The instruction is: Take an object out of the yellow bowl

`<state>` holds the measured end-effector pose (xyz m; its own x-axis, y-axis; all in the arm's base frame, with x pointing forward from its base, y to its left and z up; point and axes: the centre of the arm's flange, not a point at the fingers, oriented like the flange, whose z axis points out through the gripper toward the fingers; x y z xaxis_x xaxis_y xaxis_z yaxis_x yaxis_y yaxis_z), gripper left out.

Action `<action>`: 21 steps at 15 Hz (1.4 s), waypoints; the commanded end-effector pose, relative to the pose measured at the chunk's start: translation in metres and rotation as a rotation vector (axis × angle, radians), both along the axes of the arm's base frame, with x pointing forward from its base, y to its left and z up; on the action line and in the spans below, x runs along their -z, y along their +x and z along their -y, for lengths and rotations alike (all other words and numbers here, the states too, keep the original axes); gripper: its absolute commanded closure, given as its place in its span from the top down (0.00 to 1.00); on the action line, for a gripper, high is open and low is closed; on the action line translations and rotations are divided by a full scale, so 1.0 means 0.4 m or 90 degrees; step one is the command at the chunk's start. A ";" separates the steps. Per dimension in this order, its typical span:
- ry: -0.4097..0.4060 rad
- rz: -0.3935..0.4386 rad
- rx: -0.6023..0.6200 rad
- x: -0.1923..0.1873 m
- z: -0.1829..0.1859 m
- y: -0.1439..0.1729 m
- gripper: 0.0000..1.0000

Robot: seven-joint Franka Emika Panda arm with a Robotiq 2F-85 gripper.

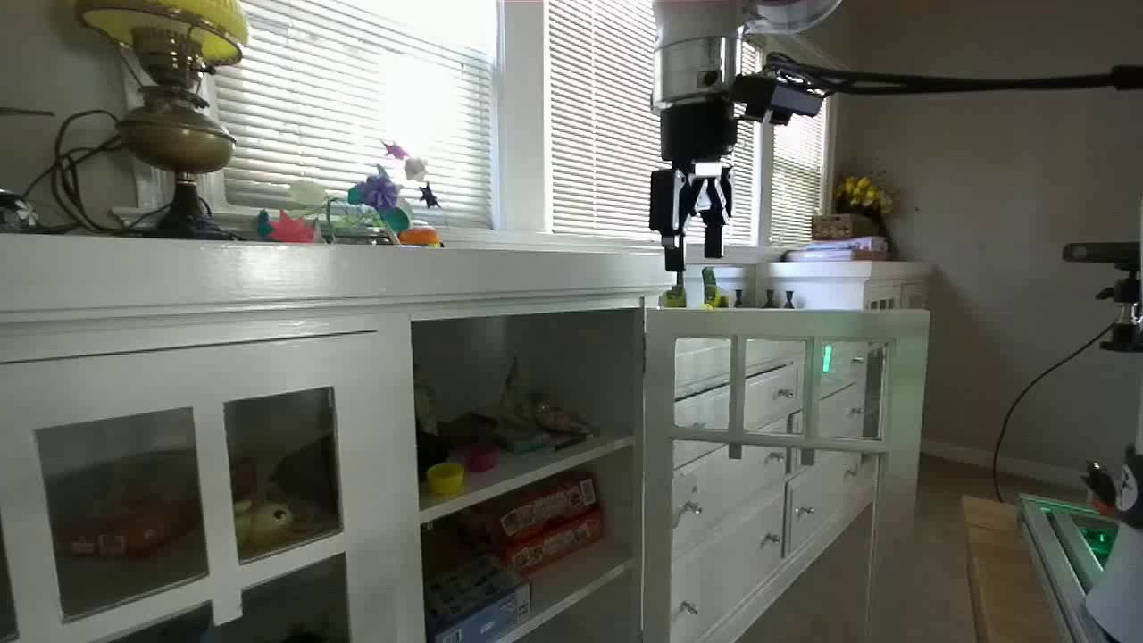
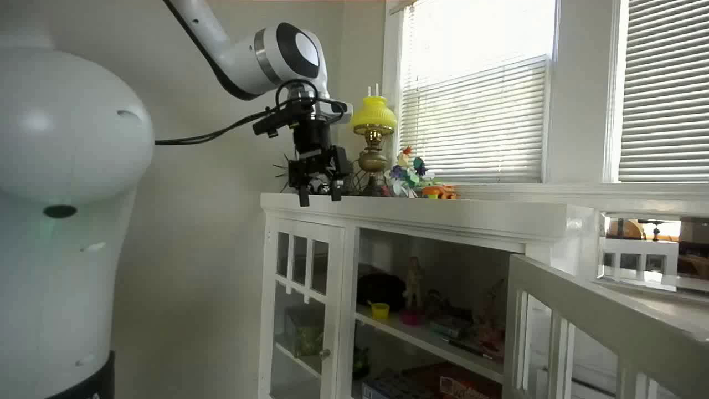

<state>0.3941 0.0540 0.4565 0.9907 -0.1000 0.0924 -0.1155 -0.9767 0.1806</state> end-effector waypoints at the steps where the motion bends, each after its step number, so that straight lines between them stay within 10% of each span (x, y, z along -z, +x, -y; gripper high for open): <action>1: 0.000 0.000 0.000 0.000 0.000 0.000 1.00; 10: 0.000 0.000 0.000 0.000 0.000 0.000 1.00; 21: 0.070 0.240 0.052 0.354 -0.030 0.209 1.00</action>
<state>0.4459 0.0605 0.3574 0.9133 -0.2214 0.3418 -0.2365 -0.9716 0.0027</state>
